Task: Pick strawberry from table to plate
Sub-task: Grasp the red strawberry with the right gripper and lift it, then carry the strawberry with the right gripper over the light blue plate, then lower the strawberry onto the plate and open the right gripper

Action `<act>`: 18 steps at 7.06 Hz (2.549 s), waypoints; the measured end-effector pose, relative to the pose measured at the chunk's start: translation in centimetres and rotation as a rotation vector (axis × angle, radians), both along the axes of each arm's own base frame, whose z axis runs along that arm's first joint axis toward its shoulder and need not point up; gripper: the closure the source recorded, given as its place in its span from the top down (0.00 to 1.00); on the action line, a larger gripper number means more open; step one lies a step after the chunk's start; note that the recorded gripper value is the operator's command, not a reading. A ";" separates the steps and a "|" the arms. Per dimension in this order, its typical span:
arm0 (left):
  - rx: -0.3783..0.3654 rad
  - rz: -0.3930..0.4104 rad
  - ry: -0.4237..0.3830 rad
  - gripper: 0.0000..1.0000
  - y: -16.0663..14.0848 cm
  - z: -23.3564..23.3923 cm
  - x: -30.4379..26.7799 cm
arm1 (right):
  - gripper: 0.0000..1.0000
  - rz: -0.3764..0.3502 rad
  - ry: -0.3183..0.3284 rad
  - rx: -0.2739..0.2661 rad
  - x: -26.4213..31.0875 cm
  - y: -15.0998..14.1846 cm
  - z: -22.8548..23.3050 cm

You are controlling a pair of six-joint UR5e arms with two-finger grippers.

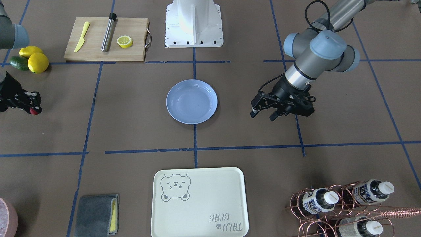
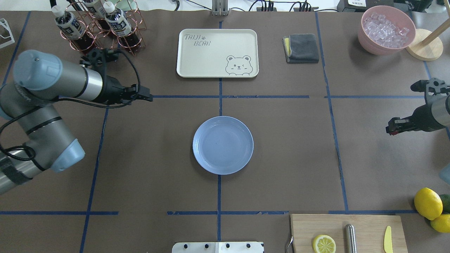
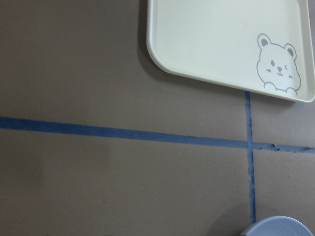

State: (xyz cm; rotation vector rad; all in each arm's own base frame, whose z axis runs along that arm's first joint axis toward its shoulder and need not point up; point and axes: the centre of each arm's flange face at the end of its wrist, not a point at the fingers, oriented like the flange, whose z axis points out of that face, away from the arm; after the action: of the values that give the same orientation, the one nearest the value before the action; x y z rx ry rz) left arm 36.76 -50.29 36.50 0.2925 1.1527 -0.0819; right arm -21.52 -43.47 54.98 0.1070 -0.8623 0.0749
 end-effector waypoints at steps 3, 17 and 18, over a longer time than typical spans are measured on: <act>0.229 0.034 -0.244 0.87 2.7 11.1 -14.9 | 0.00 0.100 -0.230 -0.122 -11.2 0.4 -15.1; 0.341 0.078 -0.366 0.95 6.3 18.1 -29.4 | 0.00 0.244 -0.039 -0.204 -40.8 5.9 -33.7; 0.341 0.076 -0.366 0.95 6.3 18.1 -29.5 | 0.09 0.244 -0.034 -0.205 -40.9 5.9 -33.6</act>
State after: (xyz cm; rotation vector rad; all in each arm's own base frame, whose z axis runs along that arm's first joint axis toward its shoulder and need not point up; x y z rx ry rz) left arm 7.26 -44.02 54.55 0.5417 0.8079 0.2301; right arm -62.46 -37.61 21.38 0.0182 -0.8678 0.3931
